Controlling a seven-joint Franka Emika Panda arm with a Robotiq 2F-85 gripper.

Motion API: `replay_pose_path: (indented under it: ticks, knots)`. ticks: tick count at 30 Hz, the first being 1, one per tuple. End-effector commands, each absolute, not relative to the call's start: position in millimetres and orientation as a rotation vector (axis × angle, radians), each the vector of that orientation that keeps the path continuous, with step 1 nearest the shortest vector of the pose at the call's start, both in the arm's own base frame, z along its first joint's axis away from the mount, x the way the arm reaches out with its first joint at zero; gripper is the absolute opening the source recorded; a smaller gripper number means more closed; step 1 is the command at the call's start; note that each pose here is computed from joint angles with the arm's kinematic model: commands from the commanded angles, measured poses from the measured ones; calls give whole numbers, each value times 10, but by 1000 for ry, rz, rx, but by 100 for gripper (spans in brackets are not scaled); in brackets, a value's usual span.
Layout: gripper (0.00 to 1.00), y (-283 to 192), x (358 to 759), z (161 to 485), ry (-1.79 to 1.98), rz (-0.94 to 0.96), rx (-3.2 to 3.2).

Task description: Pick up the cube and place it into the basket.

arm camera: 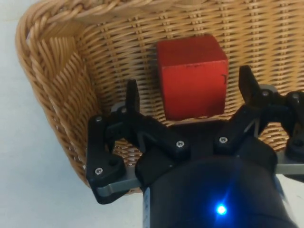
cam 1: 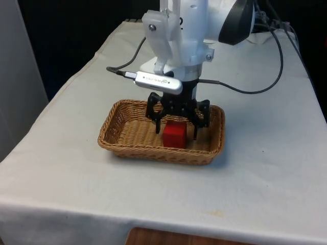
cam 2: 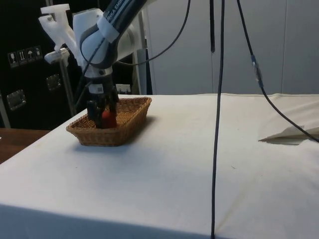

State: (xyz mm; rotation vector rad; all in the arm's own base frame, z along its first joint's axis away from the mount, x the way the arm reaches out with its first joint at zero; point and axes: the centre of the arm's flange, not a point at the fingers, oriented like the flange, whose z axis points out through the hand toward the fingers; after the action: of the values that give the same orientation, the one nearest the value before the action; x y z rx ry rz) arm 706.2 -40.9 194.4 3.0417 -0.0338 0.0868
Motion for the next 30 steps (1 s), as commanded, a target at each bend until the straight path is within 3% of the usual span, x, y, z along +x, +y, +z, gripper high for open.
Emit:
replay_pose_path:
  ticks: [1,30]
  knots:
    - [100,-407,7060,2041,-31,82,3048]
    - [100,-410,7052,2955,-15,101,3063]
